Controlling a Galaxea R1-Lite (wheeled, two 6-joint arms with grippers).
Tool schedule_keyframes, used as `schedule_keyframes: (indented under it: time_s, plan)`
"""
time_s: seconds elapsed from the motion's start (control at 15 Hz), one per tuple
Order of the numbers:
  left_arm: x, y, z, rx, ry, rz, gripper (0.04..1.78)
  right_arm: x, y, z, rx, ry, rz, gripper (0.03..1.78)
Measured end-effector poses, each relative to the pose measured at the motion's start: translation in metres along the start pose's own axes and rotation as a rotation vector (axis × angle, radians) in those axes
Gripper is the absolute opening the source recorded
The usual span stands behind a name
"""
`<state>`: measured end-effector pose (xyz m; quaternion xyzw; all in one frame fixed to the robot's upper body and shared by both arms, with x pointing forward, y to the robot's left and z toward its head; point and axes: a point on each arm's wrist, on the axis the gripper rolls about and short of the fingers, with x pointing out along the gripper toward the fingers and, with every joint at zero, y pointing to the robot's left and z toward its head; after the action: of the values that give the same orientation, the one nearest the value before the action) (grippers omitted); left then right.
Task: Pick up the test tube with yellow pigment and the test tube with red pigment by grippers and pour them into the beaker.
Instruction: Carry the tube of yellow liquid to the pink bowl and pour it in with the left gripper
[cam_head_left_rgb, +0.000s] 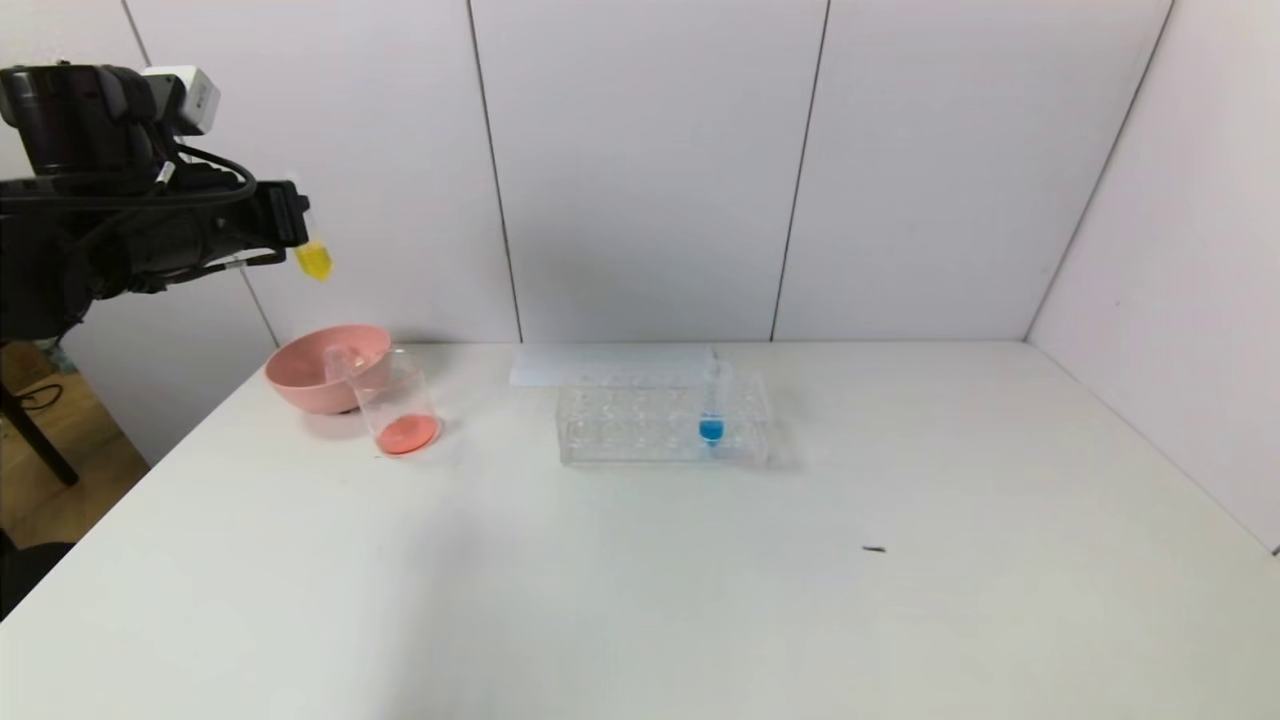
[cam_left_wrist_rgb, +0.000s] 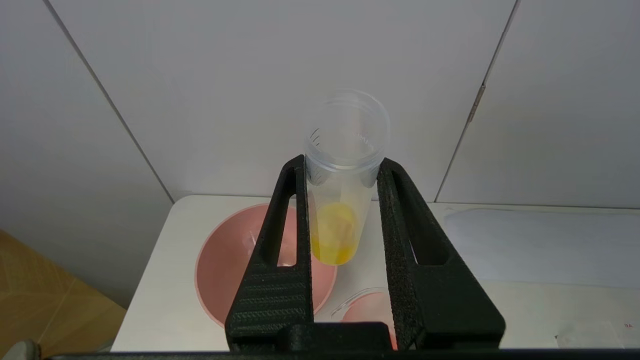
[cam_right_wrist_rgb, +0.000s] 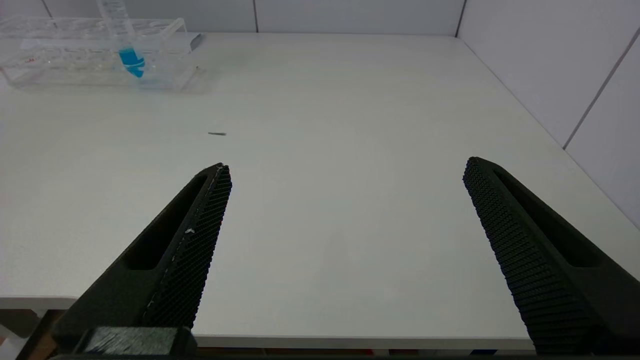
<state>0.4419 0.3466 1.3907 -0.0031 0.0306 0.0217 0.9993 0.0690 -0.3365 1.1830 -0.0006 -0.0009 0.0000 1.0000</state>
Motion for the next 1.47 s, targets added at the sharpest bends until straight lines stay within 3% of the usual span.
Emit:
schedule_keyframes:
  time_s: [0.47, 0.67, 1.47]
  plan:
    - [0.001, 0.010, -0.010, 0.004, 0.045, -0.001, 0.44, 0.000, 0.000, 0.000, 0.000, 0.000, 0.000, 1.70]
    - [0.000, 0.011, -0.017, 0.014, 0.079, -0.060, 0.44, 0.000, 0.000, 0.000, 0.000, 0.000, 0.000, 1.70]
    - [0.002, 0.016, -0.038, 0.020, 0.144, -0.052, 0.44, 0.000, 0.000, 0.000, 0.001, 0.000, 0.000, 1.70]
